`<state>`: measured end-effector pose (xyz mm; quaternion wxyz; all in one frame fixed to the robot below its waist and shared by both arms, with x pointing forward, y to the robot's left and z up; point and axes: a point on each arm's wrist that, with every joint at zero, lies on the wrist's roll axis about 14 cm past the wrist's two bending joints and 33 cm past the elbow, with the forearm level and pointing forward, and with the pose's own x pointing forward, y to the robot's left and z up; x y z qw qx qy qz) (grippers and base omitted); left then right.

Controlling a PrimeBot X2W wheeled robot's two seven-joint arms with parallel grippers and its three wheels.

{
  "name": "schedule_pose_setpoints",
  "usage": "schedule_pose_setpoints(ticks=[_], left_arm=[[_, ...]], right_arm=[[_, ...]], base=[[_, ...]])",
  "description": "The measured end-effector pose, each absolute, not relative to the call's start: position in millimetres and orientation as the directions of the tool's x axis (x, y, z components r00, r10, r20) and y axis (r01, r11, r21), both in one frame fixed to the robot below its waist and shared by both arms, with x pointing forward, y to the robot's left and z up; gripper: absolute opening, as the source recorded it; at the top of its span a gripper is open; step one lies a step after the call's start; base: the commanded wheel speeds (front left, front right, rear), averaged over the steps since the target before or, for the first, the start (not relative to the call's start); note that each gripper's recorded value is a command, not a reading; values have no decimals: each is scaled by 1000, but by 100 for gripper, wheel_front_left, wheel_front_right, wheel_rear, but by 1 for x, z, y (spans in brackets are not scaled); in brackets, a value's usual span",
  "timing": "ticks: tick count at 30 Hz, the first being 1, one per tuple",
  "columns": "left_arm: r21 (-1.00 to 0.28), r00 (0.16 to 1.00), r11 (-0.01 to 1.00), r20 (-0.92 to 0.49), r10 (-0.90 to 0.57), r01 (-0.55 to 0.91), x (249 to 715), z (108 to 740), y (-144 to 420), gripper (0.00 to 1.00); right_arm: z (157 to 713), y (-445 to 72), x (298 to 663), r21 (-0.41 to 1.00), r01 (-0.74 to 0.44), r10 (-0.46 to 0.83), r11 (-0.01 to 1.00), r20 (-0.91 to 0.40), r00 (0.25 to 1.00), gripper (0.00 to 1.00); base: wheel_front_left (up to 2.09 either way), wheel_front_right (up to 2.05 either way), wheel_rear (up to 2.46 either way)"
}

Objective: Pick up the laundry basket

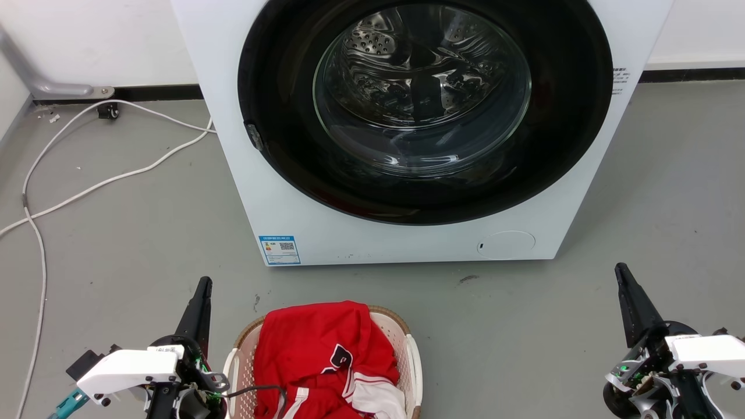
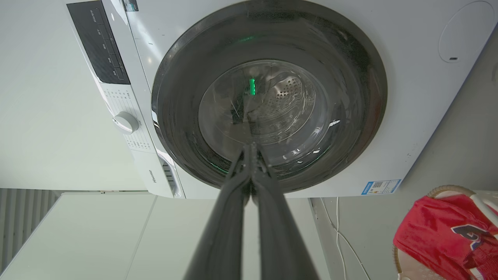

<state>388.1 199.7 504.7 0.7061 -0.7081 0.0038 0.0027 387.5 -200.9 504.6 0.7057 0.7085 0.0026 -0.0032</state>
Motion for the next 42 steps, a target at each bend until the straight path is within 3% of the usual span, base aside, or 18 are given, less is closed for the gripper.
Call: schedule_pose_setpoints(ticks=[6, 7, 8, 9, 10, 19, 42], left_arm=[[-1000, 1000, -3, -9, -2, -9, 388, 505, 200, 0], [-1000, 1000, -4, -19, -2, -19, 387, 501, 200, 100], [-999, 999, -6, -35, -2, -35, 385, 496, 199, 100], [-999, 999, -8, -53, -2, -53, 382, 490, 199, 0], [-997, 998, -10, -71, 0, -71, 379, 484, 199, 100], [-995, 997, 74, -70, 30, -72, 378, 485, 202, 100], [-866, 998, 498, -22, 65, -52, 384, 509, 201, 100]], right_arm=[[505, -201, 387, 1000, 8, -1, -4, -8, 1000, 0], [501, -201, 386, 1000, 18, -1, -5, -18, 1000, 100], [496, -201, 384, 999, 34, -1, -7, -34, 999, 100], [490, -201, 381, 999, 53, -2, -8, -53, 999, 0], [483, -201, 378, 997, 71, -4, -10, -71, 997, 100], [481, -203, 376, 995, 81, -32, 65, -79, 996, 100], [516, -186, 384, 834, -25, 3, 552, 28, 1000, 100]], base=[[0, 0, 0], [0, 0, 0], [0, 0, 0], [0, 0, 0], [0, 0, 0], [0, 0, 0], [0, 0, 0]])
